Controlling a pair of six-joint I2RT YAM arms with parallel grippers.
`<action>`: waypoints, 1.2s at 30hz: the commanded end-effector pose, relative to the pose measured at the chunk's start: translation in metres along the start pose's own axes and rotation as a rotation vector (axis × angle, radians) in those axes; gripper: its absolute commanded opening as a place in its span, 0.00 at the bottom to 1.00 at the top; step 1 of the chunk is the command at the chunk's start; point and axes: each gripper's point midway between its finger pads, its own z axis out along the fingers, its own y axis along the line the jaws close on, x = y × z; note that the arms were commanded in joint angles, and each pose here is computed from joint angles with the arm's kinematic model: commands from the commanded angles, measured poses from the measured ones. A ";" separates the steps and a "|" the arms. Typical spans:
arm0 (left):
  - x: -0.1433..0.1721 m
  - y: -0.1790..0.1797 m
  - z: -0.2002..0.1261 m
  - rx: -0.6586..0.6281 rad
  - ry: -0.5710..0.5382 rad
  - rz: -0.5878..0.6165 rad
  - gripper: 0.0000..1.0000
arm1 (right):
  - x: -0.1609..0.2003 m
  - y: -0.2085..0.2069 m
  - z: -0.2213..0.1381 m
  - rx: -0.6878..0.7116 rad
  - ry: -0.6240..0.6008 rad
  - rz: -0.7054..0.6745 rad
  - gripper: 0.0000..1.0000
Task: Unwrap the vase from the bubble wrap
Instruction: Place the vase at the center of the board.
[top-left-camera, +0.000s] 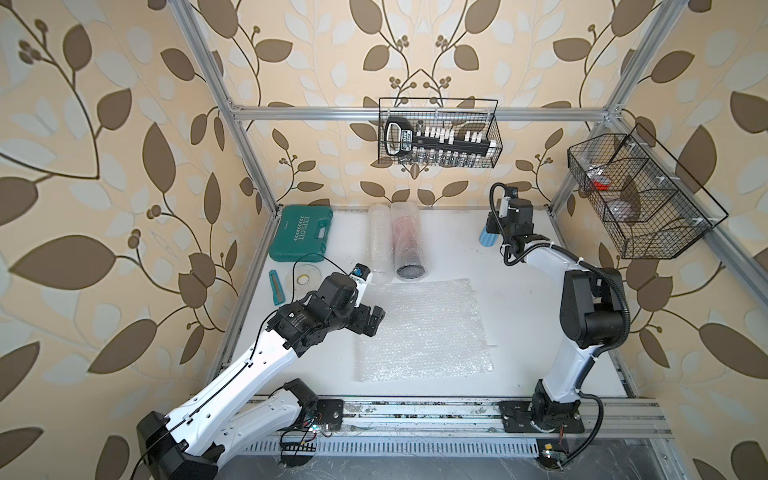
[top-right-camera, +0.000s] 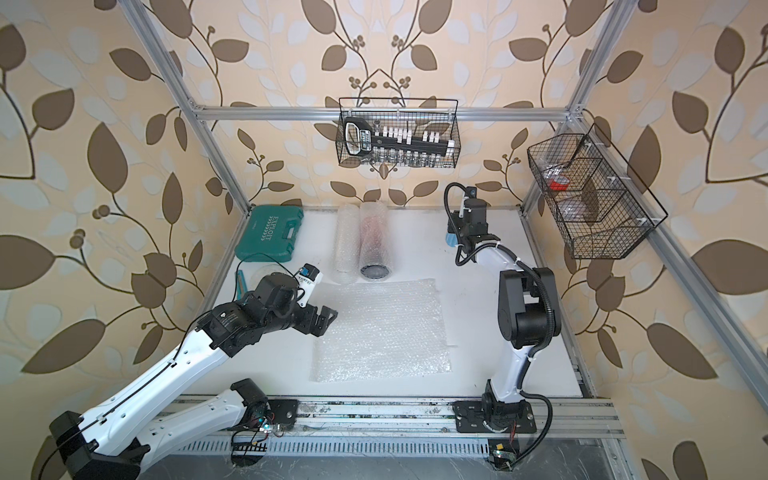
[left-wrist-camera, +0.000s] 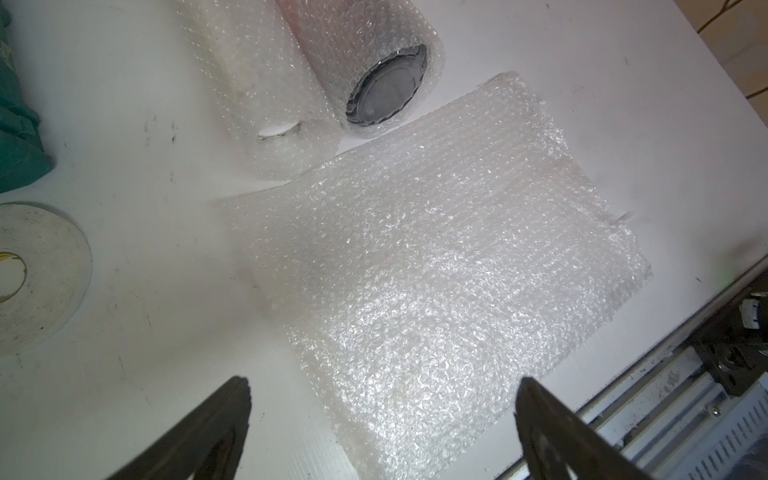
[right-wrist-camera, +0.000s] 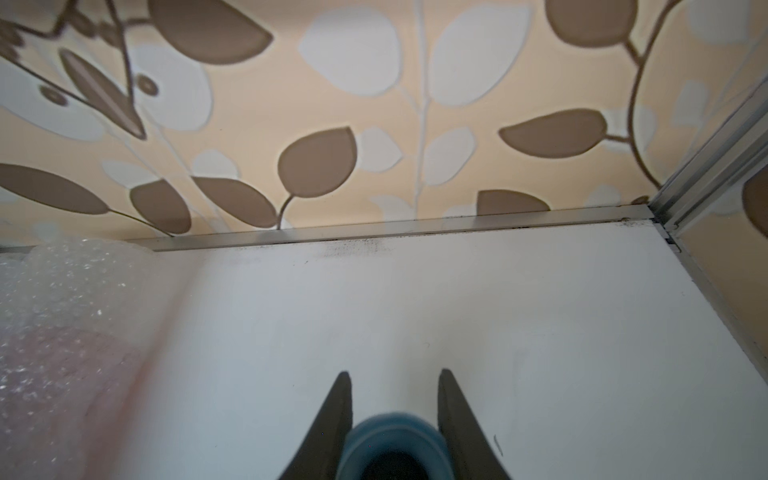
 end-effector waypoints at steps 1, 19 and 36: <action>-0.013 0.003 -0.008 -0.013 -0.036 0.014 0.99 | -0.025 -0.009 0.009 0.052 -0.085 0.018 0.19; -0.015 0.002 -0.008 0.006 -0.041 0.001 0.99 | -0.009 -0.036 0.052 0.148 -0.073 0.037 0.19; -0.014 0.003 -0.006 0.010 -0.030 -0.008 0.99 | 0.009 -0.036 0.045 0.135 -0.027 0.034 0.64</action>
